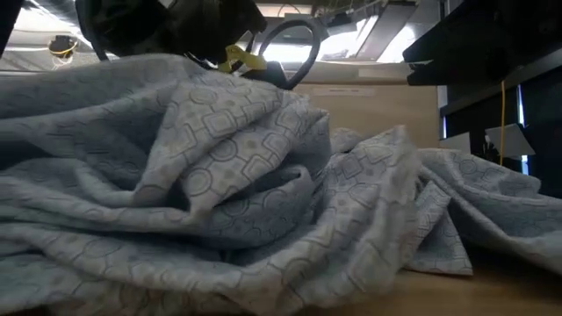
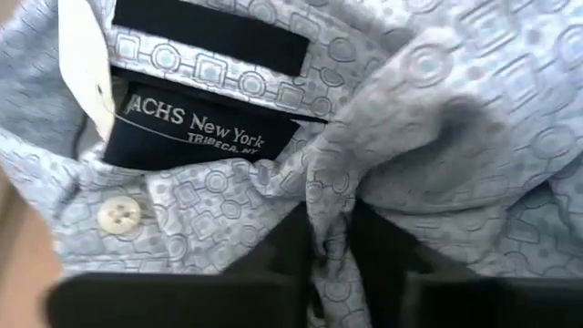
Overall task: Sort clothes
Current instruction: Put the blue polo shirt into the left laundry organizer
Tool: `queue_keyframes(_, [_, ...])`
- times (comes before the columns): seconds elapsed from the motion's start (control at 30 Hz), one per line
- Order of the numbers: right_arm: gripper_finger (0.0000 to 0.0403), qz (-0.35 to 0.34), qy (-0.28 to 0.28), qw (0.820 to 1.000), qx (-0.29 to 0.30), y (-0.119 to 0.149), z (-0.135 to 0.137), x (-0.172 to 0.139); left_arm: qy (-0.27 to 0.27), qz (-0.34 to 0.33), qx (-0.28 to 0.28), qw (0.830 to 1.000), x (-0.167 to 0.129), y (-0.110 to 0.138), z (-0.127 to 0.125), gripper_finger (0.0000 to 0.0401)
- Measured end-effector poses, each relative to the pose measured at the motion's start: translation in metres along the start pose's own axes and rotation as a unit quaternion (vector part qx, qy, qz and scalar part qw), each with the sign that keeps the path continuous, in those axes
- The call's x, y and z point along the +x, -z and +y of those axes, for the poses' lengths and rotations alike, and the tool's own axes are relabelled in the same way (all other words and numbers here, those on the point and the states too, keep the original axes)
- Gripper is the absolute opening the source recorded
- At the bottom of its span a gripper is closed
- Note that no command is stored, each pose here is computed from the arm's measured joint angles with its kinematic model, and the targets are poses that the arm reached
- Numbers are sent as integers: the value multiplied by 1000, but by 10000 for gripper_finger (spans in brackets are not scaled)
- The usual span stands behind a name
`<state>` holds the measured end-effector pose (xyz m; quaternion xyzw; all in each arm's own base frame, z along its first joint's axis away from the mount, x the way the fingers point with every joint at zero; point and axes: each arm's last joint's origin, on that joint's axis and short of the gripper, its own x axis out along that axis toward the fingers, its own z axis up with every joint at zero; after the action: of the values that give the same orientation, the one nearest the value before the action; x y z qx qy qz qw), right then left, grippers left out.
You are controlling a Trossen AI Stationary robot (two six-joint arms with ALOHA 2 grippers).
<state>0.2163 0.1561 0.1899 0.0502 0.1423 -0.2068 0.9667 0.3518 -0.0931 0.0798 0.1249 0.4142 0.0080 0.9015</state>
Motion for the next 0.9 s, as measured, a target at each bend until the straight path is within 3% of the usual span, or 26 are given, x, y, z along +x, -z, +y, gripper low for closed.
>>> queue_keyframes(0.07, [316,1,3,1000,-2,1,0,1,-19,1,18,1000,0,0,0,27])
queue_keyframes(0.13, [316,3,2,1000,-1,1,-1,2,-46,5,26,999,0,1,2,12])
queue_keyframes(0.3, [316,6,0,1000,0,0,-1,4,-128,22,59,990,-2,6,0,9])
queue_keyframes(0.57, [316,6,0,1000,0,0,-1,4,-160,14,101,982,-22,-1,-10,4])
queue_keyframes(0.73, [316,6,0,1000,0,0,-1,4,-213,8,147,966,-42,-8,-14,3])
queue_keyframes(0.9, [316,6,-1,1000,1,0,-1,3,-268,-21,157,950,-74,-25,-15,3])
